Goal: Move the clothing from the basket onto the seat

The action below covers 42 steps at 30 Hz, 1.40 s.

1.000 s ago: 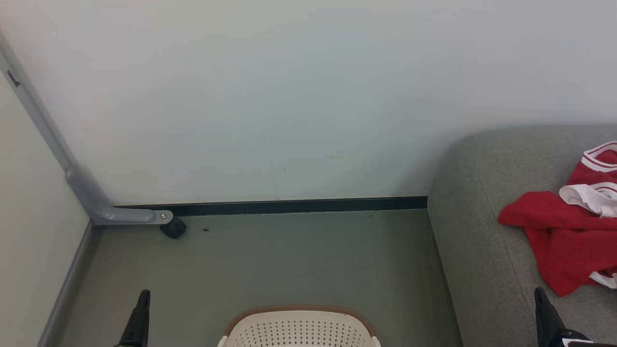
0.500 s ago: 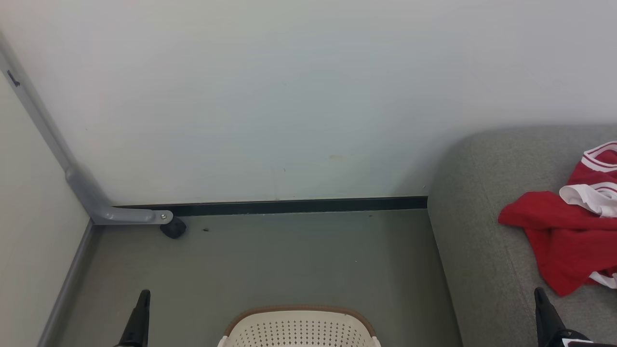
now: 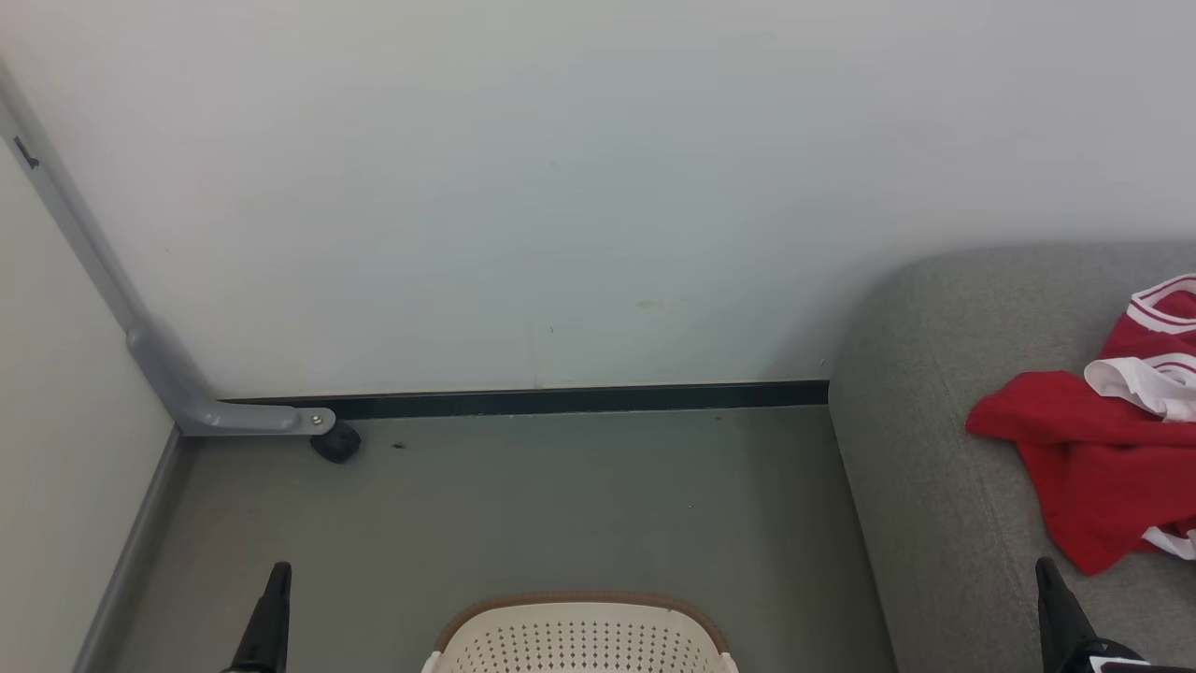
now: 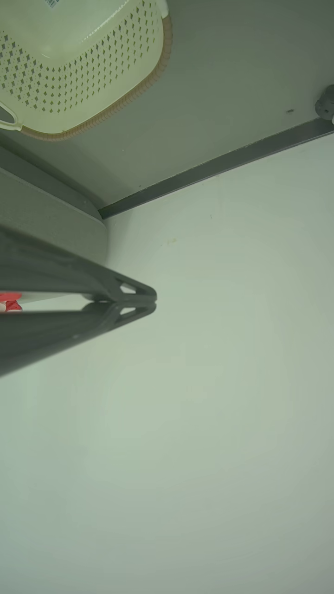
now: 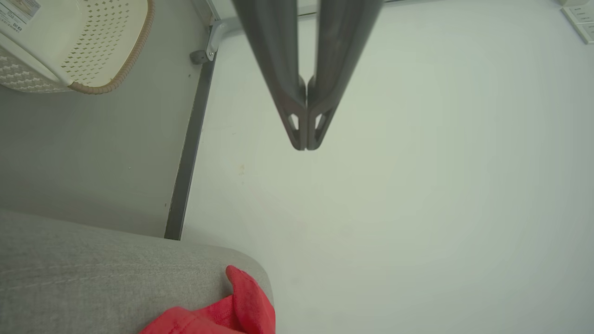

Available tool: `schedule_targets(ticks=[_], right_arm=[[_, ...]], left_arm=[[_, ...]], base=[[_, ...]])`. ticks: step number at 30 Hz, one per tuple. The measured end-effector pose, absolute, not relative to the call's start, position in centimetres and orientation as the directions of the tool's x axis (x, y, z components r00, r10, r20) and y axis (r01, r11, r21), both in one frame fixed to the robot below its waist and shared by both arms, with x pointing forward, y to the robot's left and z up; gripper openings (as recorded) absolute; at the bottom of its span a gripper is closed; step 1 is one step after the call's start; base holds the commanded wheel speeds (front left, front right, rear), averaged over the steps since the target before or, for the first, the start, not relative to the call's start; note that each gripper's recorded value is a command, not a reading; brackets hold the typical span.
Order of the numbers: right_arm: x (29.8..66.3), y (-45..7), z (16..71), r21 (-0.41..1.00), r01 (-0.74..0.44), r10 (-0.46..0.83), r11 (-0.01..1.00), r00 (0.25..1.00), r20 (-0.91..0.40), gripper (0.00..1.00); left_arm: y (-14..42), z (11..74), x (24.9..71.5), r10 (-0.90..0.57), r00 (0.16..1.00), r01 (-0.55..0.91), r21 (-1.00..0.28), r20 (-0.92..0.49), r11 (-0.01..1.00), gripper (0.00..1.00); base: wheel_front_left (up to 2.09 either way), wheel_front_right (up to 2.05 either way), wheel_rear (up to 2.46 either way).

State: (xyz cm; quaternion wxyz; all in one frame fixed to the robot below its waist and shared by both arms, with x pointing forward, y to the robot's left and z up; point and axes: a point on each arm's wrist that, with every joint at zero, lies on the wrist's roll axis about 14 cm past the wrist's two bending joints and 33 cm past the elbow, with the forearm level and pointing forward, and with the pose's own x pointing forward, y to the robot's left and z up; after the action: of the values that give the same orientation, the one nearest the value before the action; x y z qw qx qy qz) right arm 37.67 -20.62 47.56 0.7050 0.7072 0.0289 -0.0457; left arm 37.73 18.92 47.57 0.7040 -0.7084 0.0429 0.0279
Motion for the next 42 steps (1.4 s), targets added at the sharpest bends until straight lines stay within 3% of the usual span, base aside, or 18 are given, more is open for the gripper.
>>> schedule_targets(ticks=[42], right_arm=[[37.67, -20.62, 47.56, 0.994, 0.105, -0.024, -0.005, 0.994, -0.105, 0.0]], left_arm=[[18.92, 47.57, 37.74, -0.021, 0.995, -0.1, -0.995, -0.1, -0.005, 0.0]], base=[[0.0, 0.0, 0.0]])
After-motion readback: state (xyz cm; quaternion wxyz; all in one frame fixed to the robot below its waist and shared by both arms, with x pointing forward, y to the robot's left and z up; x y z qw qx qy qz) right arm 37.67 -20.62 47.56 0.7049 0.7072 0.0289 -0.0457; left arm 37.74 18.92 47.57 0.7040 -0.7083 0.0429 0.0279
